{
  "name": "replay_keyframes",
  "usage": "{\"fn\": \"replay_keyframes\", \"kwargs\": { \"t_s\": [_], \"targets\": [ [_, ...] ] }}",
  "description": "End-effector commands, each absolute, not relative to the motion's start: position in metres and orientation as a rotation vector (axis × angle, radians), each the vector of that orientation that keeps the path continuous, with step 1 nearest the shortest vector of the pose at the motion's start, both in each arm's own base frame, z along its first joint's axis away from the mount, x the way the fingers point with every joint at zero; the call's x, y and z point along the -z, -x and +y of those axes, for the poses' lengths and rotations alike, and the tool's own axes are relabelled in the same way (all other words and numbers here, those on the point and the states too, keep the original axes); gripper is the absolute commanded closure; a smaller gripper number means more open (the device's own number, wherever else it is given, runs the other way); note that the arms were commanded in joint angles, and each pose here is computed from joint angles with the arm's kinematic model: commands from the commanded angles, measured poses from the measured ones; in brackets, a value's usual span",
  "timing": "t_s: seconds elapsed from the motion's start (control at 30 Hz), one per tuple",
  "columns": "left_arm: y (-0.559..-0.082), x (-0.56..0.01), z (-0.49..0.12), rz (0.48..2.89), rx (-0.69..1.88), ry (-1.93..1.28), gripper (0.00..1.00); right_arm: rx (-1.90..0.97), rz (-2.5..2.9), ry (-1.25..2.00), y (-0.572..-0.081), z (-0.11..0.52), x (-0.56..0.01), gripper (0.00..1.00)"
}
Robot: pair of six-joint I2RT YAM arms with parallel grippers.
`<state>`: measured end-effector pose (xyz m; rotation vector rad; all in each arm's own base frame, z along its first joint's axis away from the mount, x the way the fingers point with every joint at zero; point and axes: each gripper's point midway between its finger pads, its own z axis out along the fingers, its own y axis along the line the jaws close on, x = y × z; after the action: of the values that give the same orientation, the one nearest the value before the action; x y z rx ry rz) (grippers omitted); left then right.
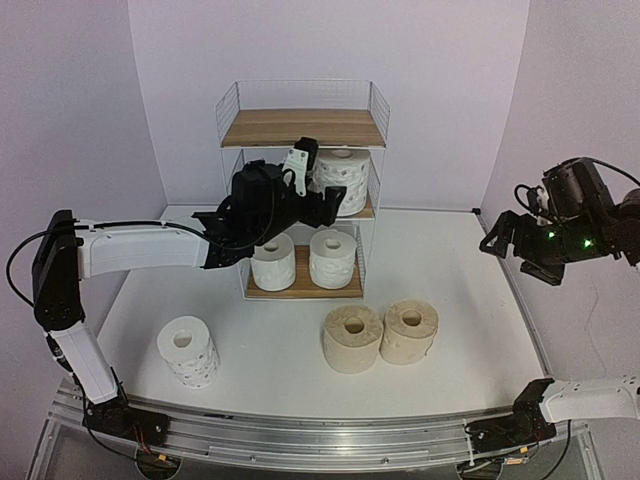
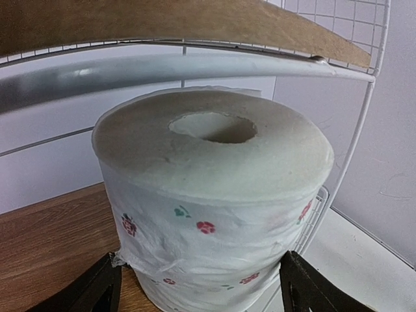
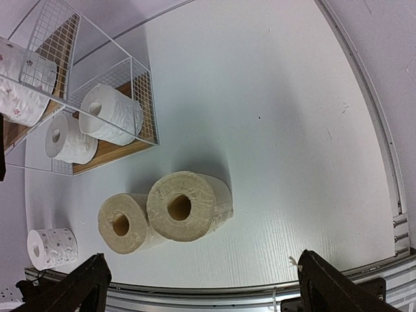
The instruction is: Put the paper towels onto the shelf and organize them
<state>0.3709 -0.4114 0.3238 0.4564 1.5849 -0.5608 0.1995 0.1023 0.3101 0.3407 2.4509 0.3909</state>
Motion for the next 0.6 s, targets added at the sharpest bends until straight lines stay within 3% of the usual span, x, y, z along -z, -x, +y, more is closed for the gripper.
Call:
{"fn": "replay_keyframes", "kwargs": {
  "t_s": [0.0,0.2,0.47,0.57],
  "targets": [
    [-0.378,-0.344,-0.407,1.549,0.548,-0.406,0.17,-0.388,2.436,-0.339,-0.202,0.102,-0.312,0.03],
    [-0.386,-0.344,-0.413,1.543,0.539,-0.398,0.2,-0.378,2.437,-0.334,-0.204,0.102,-0.311,0.02],
    [-0.392,-0.34,-0.421,1.539,0.535,-0.401,0.35,-0.359,2.418,-0.331,-0.205,0.098,-0.313,0.03],
    [-0.395,-0.339,-0.421,1.534,0.525,-0.394,0.35,-0.358,2.413,-0.333,-0.204,0.097,-0.314,0.03]
  ]
}}
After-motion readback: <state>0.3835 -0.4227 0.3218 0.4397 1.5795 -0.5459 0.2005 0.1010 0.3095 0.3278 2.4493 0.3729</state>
